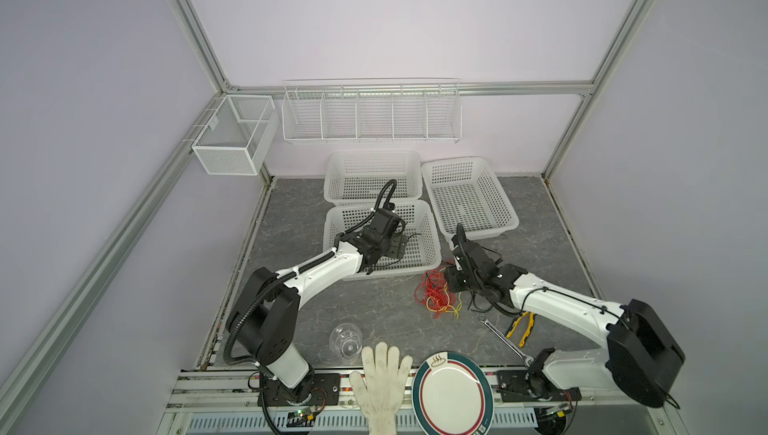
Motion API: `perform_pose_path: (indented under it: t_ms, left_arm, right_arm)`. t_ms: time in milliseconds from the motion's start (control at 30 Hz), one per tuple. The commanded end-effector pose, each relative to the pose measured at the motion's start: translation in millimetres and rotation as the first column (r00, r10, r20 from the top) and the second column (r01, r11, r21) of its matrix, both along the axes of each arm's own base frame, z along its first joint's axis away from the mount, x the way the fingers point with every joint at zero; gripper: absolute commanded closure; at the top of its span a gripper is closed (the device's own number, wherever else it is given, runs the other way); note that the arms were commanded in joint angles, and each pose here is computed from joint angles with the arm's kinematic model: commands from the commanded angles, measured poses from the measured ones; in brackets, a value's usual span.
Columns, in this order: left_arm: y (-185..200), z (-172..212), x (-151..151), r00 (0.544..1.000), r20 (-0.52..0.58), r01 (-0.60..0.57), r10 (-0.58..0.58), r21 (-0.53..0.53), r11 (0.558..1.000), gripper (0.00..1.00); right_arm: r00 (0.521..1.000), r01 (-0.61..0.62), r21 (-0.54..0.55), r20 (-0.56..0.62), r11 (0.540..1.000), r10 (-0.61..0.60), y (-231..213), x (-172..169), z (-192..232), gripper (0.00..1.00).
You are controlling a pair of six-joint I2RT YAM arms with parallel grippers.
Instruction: Untangle the cables
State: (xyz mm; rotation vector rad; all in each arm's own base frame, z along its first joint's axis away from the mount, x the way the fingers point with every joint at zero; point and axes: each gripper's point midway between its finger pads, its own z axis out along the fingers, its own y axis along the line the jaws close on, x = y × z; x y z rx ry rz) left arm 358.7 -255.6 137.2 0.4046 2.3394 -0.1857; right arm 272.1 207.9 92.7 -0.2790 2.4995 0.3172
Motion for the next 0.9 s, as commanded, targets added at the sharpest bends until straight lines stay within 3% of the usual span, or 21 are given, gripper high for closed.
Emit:
perform_pose_path:
  t_ms: [0,200,467,867]
  left_arm:
    - [-2,30,-9,0.998,0.065,0.006,-0.005,-0.022,1.0,0.02]
    - [-19,65,-31,0.981,0.171,0.111,-0.096,-0.081,0.991,0.01]
    - [-39,81,-53,0.959,0.22,0.236,-0.18,-0.264,0.935,0.0]
    - [-69,69,-80,0.935,0.185,0.349,-0.304,-0.306,0.886,0.0]
  right_arm:
    - [0.999,-0.01,0.017,0.035,1.0,0.01,3,2,22,0.39]
    - [0.998,0.002,0.021,0.057,1.0,-0.003,-1,2,38,0.17]
    - [0.995,0.04,0.017,0.092,0.999,-0.042,-14,1,56,0.07]
    - [0.959,0.269,-0.028,0.102,0.963,-0.265,-87,4,62,0.03]
